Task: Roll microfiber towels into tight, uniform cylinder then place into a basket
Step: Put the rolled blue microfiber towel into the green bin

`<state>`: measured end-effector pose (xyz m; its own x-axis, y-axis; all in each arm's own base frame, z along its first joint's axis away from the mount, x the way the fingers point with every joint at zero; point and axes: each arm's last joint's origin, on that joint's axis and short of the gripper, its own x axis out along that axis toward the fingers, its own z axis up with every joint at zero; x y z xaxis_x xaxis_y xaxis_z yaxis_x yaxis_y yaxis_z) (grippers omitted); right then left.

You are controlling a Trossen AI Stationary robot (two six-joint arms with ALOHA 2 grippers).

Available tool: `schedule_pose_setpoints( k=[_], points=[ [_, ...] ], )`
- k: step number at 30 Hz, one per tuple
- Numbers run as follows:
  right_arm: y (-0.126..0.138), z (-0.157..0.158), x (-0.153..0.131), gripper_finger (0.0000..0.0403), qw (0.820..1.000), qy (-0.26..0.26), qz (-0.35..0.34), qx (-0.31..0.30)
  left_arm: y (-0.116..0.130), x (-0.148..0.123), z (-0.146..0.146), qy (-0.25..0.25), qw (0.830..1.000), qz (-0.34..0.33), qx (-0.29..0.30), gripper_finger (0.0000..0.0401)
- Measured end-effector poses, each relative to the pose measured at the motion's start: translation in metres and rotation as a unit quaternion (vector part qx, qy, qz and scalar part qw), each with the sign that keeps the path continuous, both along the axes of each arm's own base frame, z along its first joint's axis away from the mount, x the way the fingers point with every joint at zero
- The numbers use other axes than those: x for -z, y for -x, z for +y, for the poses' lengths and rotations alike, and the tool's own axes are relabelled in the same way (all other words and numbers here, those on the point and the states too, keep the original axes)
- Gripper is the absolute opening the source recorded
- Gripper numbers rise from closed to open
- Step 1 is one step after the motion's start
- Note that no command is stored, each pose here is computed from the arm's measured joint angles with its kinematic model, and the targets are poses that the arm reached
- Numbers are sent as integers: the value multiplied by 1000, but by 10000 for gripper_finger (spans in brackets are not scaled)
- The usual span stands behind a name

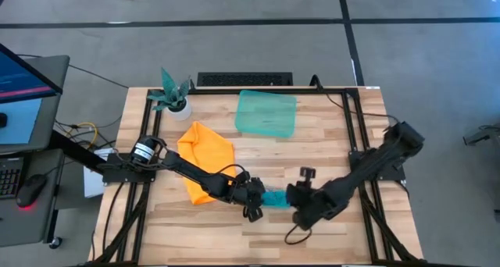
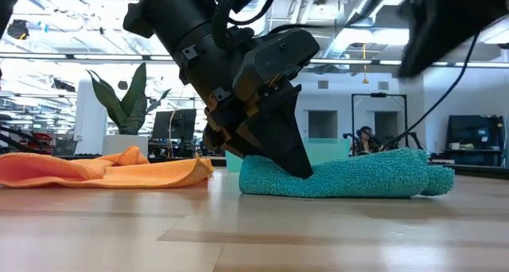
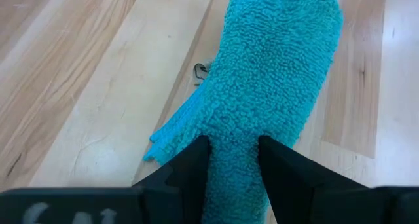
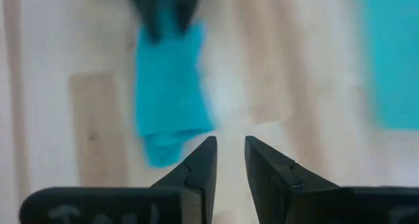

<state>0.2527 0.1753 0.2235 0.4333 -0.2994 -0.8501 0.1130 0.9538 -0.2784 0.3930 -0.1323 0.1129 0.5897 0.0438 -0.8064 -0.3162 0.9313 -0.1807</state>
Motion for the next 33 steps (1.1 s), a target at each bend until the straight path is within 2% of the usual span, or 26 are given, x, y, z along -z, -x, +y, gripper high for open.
schedule_pose_setpoints(
  k=[3,6,9,14,17,21,28,33],
  points=[
    [23,-5,-25,102,997,39,-63,11,0,0,0,0,1000,0,0,130],
    [48,-10,-35,102,989,35,-137,31,0,0,0,-3,1000,0,4,130],
    [68,-17,-28,102,979,0,-191,66,0,0,0,-4,1000,0,5,130],
    [85,-31,3,102,962,-97,-211,143,0,0,0,-4,1000,0,4,130],
    [86,-34,22,102,948,-147,-221,175,0,0,0,-4,1000,0,4,130],
    [83,-37,37,102,945,-179,-218,166,0,0,0,-4,1000,-1,4,130],
    [62,-44,35,112,939,-230,-217,134,-2,-1,-1,0,1000,-12,4,130],
    [49,-58,34,155,938,-253,-198,133,-2,-1,-1,0,1000,-13,4,130]
  ],
)
